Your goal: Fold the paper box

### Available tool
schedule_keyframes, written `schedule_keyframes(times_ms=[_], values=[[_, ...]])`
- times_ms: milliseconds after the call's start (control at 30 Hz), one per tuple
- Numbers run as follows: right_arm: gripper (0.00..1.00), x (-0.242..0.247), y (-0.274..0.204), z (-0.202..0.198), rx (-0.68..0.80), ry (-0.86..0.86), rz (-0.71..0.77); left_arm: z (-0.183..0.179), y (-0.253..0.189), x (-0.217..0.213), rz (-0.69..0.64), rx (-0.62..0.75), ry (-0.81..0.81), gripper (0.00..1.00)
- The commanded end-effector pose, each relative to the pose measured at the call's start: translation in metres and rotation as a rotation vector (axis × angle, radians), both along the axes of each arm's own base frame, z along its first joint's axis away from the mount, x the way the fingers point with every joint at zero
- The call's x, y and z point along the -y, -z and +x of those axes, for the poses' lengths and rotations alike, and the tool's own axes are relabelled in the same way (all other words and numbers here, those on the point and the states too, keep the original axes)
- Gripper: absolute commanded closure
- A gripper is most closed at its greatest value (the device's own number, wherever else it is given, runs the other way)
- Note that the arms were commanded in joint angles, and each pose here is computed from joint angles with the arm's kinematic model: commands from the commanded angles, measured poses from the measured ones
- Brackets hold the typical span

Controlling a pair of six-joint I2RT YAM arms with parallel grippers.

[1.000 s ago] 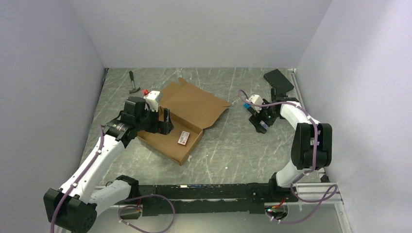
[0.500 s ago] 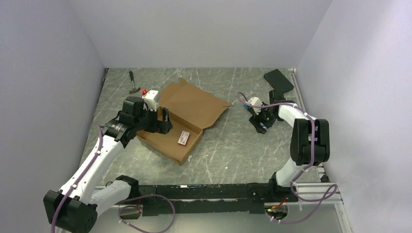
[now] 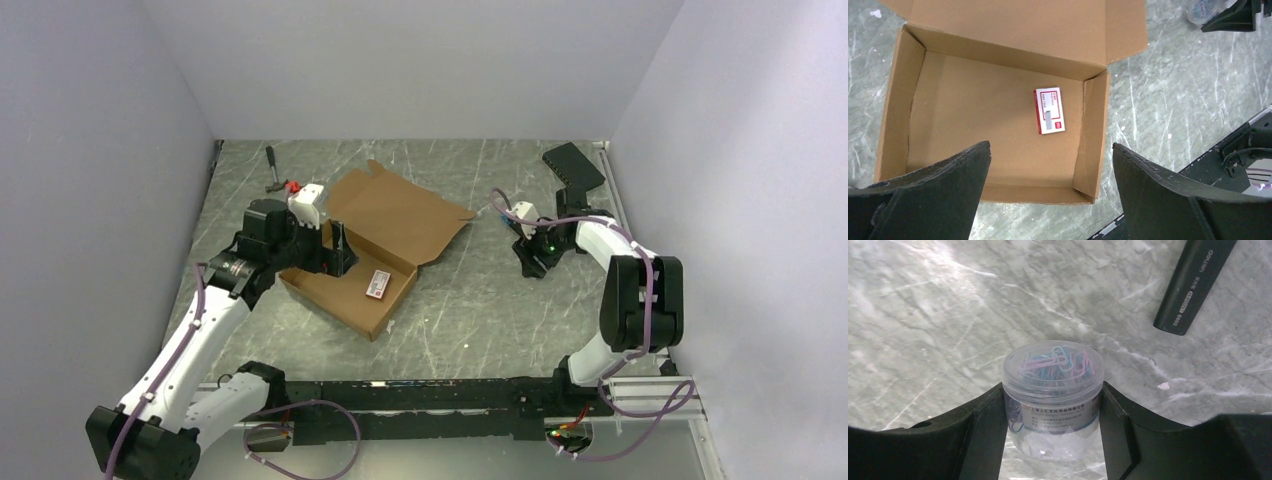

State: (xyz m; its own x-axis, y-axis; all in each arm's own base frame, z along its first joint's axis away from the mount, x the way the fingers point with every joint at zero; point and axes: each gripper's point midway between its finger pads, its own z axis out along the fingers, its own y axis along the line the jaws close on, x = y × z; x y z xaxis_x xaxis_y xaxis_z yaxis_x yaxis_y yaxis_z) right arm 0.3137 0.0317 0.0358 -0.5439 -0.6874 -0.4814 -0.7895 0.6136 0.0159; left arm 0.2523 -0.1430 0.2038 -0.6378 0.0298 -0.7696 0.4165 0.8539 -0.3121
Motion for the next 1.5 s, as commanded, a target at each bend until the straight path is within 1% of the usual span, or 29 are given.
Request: schedule_keyframes(times_ms=[0, 100, 167, 333, 367, 467, 567, 633, 700, 833, 900, 933, 1100, 1200, 1300, 1367, 1467], values=[[0.6, -0.019, -0.026, -0.007, 0.039, -0.026, 0.11, -0.001, -0.014, 0.011, -0.045, 0.076, 0.078, 0.04], [0.61, -0.027, -0.033, -0.008, 0.028, -0.018, 0.161, -0.003, -0.017, 0.016, -0.066, 0.082, 0.106, 0.04], [0.63, -0.036, -0.037, -0.009, -0.011, 0.004, 0.218, -0.006, -0.019, 0.023, -0.094, 0.085, 0.149, 0.04], [0.66, -0.074, -0.057, -0.014, -0.126, 0.018, 0.471, -0.015, -0.025, 0.04, -0.181, 0.114, 0.248, 0.05], [0.66, -0.082, -0.062, -0.015, -0.148, 0.02, 0.53, -0.016, -0.027, 0.041, -0.192, 0.128, 0.256, 0.02], [0.65, -0.101, -0.075, -0.018, -0.206, 0.027, 0.678, -0.02, -0.034, 0.046, -0.223, 0.201, 0.279, 0.0], [0.65, -0.112, -0.084, -0.021, -0.254, 0.039, 0.782, -0.03, -0.044, 0.056, -0.244, 0.302, 0.318, 0.01], [0.65, -0.119, -0.092, -0.024, -0.288, 0.042, 0.858, -0.039, -0.047, 0.066, -0.226, 0.363, 0.361, 0.0], [0.65, -0.122, -0.097, -0.025, -0.313, 0.047, 0.904, -0.044, -0.047, 0.075, -0.176, 0.419, 0.384, 0.0], [0.65, -0.127, -0.104, -0.029, -0.341, 0.031, 0.94, -0.053, -0.049, 0.1, -0.167, 0.523, 0.446, 0.01], [0.65, -0.129, -0.108, -0.031, -0.347, 0.016, 0.948, -0.058, -0.053, 0.116, -0.162, 0.617, 0.477, 0.01], [0.65, -0.13, -0.11, -0.032, -0.346, 0.01, 0.951, -0.059, -0.052, 0.122, -0.126, 0.679, 0.493, 0.01], [0.65, -0.134, -0.118, -0.037, -0.34, -0.019, 0.969, -0.064, -0.037, 0.163, 0.094, 0.845, 0.545, 0.0], [0.65, -0.143, -0.119, -0.043, -0.35, -0.056, 0.959, -0.067, -0.024, 0.189, 0.231, 0.922, 0.563, 0.01], [0.65, -0.148, -0.12, -0.048, -0.355, -0.084, 0.947, -0.067, -0.008, 0.214, 0.34, 0.951, 0.544, 0.01], [0.65, -0.151, -0.121, -0.051, -0.358, -0.099, 0.943, -0.063, -0.001, 0.224, 0.364, 0.961, 0.512, 0.01], [0.65, -0.156, -0.121, -0.055, -0.366, -0.121, 0.935, -0.057, 0.007, 0.233, 0.352, 0.962, 0.458, 0.0]])
